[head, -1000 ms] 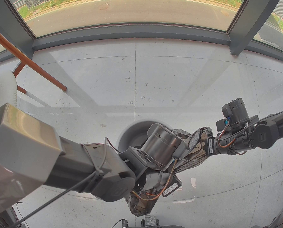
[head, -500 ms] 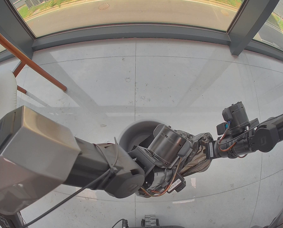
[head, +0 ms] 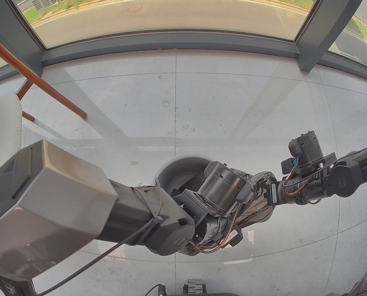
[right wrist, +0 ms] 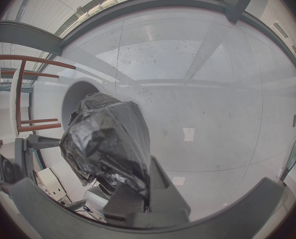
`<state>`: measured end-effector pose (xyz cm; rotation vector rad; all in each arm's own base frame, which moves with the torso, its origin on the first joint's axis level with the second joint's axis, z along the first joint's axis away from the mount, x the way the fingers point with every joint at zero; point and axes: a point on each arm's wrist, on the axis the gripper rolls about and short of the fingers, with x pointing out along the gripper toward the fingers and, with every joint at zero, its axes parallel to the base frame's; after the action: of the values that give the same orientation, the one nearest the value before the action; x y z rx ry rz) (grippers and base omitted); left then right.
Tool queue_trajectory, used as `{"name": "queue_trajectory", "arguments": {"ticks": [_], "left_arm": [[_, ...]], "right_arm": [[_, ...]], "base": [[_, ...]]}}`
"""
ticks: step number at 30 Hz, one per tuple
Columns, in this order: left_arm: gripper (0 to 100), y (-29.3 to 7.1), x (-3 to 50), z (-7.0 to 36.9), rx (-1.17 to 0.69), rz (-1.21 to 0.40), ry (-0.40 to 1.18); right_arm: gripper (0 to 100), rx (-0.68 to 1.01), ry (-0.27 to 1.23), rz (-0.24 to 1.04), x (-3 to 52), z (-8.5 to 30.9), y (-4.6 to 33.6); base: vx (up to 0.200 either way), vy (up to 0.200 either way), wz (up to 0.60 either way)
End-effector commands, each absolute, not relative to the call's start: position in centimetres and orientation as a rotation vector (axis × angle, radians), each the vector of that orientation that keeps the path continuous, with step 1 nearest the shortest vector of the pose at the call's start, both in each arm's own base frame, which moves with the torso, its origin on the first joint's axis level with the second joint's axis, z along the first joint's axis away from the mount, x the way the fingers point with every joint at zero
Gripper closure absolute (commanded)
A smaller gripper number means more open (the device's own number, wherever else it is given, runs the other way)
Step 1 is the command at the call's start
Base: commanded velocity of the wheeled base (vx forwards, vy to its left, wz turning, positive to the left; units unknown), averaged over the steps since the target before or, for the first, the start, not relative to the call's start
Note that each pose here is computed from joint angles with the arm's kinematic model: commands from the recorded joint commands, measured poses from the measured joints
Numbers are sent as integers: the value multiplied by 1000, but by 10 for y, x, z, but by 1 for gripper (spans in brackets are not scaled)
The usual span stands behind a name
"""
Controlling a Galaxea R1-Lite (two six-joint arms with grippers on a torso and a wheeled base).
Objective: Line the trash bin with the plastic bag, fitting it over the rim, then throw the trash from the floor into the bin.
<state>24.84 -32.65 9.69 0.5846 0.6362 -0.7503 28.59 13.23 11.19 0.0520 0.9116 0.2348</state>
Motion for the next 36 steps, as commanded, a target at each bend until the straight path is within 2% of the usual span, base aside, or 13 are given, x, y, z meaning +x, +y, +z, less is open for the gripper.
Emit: {"name": "queue_trajectory", "arguments": {"ticks": [1,7,8,18,29,36], "left_arm": [[0,-332,252,84,596,-749,655],[0,-344,261,75,593,-748,651],[100,-343,261,74,594,-748,652],[100,-333,275,80,571,-712,651],[100,-294,320,165,465,-594,566],[100,-287,328,198,429,-570,521]], "right_arm": [[100,53,906,238,286,113,133],[100,58,894,243,286,115,134],[100,59,889,243,287,115,134],[100,71,864,246,285,122,131],[100,58,835,307,277,129,147],[100,84,752,414,279,146,167]], "base": [[0,0,0],[0,0,0],[0,0,0],[0,0,0],[0,0,0],[0,0,0]]}}
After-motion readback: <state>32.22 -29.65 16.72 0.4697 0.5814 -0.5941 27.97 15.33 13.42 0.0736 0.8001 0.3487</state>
